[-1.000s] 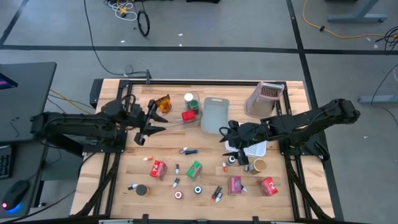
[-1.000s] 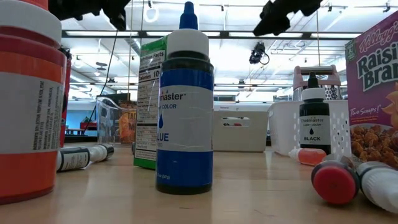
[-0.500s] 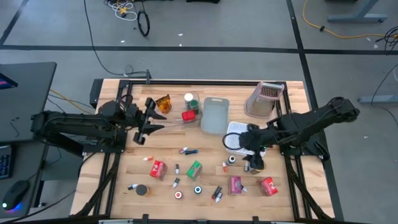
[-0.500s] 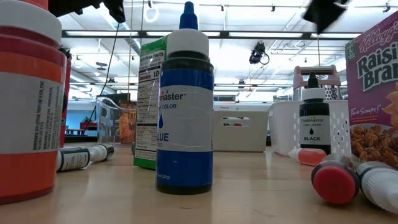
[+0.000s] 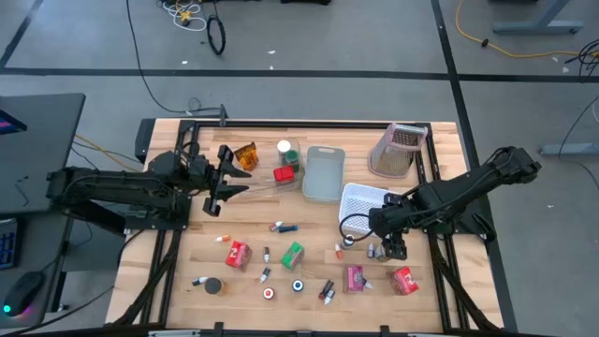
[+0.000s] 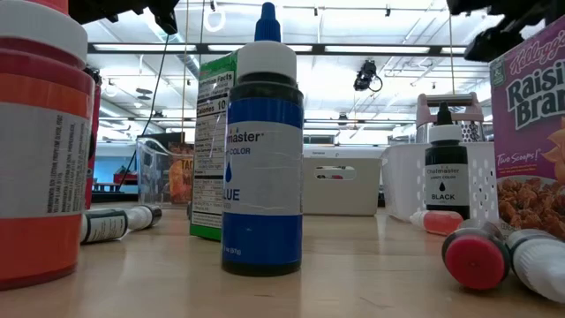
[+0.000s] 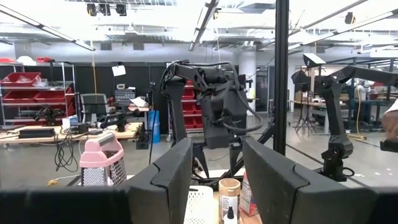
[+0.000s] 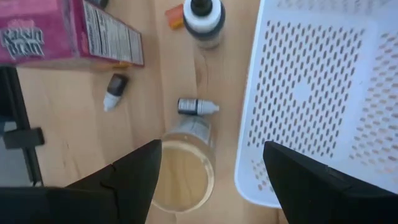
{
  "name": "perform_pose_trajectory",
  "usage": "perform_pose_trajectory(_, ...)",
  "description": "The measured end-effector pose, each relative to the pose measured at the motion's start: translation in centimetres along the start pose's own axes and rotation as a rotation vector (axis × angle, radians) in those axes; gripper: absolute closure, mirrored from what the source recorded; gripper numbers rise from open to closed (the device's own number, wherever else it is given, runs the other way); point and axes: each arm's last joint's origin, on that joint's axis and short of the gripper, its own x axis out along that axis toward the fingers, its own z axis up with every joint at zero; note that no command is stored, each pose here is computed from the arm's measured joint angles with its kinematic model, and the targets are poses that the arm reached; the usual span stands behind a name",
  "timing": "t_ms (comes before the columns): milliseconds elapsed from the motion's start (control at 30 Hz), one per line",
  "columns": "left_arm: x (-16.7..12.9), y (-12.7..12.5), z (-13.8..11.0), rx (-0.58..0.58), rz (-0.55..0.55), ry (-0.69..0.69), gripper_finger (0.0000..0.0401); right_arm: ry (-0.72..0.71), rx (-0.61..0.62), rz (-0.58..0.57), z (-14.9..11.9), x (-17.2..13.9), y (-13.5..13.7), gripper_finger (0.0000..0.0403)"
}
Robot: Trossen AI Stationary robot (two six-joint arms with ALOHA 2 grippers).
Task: Pick & Place Kitchen Items
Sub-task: Put the golden seasoning bottle into the transparent bin
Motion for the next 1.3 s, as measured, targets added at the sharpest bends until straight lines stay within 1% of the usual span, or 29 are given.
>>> perform_pose_trajectory(200, 0.0, 0.0, 0.0, -0.001, -0.001, 0.001, 0.0248, 0.012, 0.038, 0.006, -0.1, 0.3, 0.0, 0.011)
perform_pose_trajectory(300, 0.0, 0.0, 0.0, 0.0, -0.002, 0.0, 0.0248, 0.017, 0.032, 0.025, -0.1, 0.3, 0.0, 0.011)
perform_pose_trajectory(367, 0.0, 0.0, 0.0, 0.0, -0.002, 0.001, 0.0248, 0.019, 0.001, 0.027, -0.2, 0.3, 0.2, 0.011)
perform_pose_trajectory(533, 0.0, 0.0, 0.0, 0.0, -0.002, 0.0, 0.0248, 0.02, -0.14, 0.029, -0.7, 0.4, 1.1, 0.011)
perform_pose_trajectory(700, 0.0, 0.0, 0.0, 0.0, 0.001, 0.0, 0.0248, 0.01, -0.195, -0.008, -1.0, 0.9, 2.0, 0.011)
perform_pose_trajectory(867, 0.0, 0.0, 0.0, 0.0, 0.001, -0.001, 0.0248, 0.033, -0.174, -0.014, -1.1, 2.6, 2.7, 0.011)
perform_pose_trajectory(967, 0.0, 0.0, 0.0, 0.0, 0.001, -0.001, 0.0248, 0.054, -0.15, -0.015, -1.1, 3.1, 2.9, 0.0105)
perform_pose_trajectory(1100, 0.0, 0.0, 0.0, 0.0, 0.001, -0.001, 0.0248, 0.077, -0.117, -0.005, -1.0, 3.5, 3.0, 0.0088)
perform_pose_trajectory(1300, 0.0, 0.0, 0.0, 0.003, 0.001, -0.001, 0.0248, 0.095, -0.124, -0.006, -1.1, 3.6, 3.0, 0.0058)
